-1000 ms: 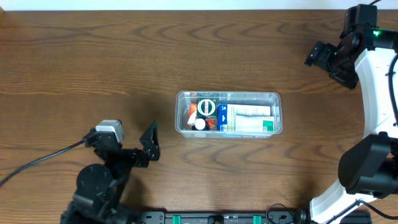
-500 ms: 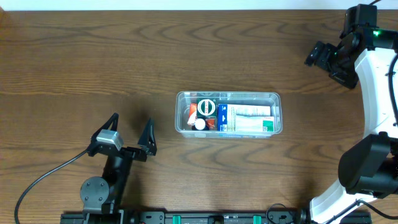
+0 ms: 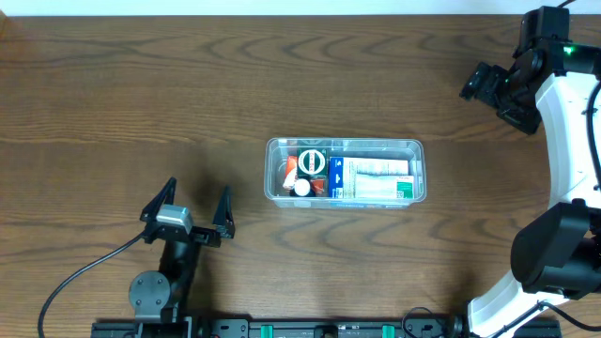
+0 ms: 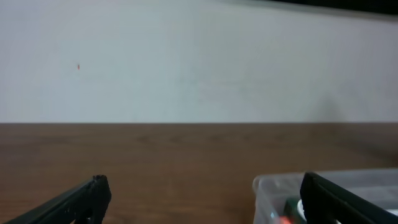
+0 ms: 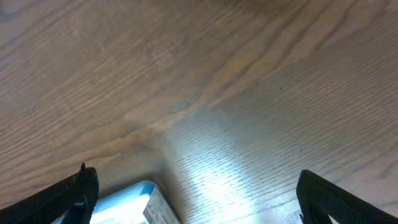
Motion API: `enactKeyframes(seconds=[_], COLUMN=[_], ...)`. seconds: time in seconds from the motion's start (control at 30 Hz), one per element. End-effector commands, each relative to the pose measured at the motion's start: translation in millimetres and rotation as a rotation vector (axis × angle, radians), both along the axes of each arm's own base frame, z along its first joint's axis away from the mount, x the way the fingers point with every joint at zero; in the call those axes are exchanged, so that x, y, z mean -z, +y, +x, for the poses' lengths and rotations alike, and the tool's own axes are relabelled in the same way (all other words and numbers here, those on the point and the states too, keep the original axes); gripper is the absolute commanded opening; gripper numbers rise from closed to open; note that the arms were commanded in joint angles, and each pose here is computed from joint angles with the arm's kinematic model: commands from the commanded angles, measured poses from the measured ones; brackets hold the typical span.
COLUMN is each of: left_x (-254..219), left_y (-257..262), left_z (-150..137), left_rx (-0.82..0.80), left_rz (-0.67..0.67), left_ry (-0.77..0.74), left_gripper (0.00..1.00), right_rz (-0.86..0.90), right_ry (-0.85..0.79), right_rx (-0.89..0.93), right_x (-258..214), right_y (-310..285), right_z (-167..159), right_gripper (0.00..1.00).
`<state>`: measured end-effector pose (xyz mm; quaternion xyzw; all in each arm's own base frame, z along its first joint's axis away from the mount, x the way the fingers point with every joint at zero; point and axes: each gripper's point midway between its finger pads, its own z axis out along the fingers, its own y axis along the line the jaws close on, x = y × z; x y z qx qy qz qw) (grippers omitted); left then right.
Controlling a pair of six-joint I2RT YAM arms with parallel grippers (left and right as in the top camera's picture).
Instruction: Pack container
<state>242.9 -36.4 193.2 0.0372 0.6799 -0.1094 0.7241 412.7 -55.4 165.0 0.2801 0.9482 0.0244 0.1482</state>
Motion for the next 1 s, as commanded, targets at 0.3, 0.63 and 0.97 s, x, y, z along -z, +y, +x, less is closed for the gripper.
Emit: enactKeyframes(seconds=[0.3,0.63,0.97], left_x=[50,51,51], left_y=[1,2,2], left_z=[-2,-2,-2], left_rx=[0.000,-0.003,-0.003], left_rz=[0.137,0.136,0.136], left_ry=[0.177,0.180,0.180], left_gripper=[0.98,0.98,0.98], right_rz=[-0.008,-0.008,-0.008], right_ry=[-0.030,-0.030,-0.030], right_rx=[0.012,0.012,0.012], right_x=[-11,-11,-11], right_y=[-2,-2,-2], right_z=[2,2,2], right_gripper=[0.99,0.99,0.99])
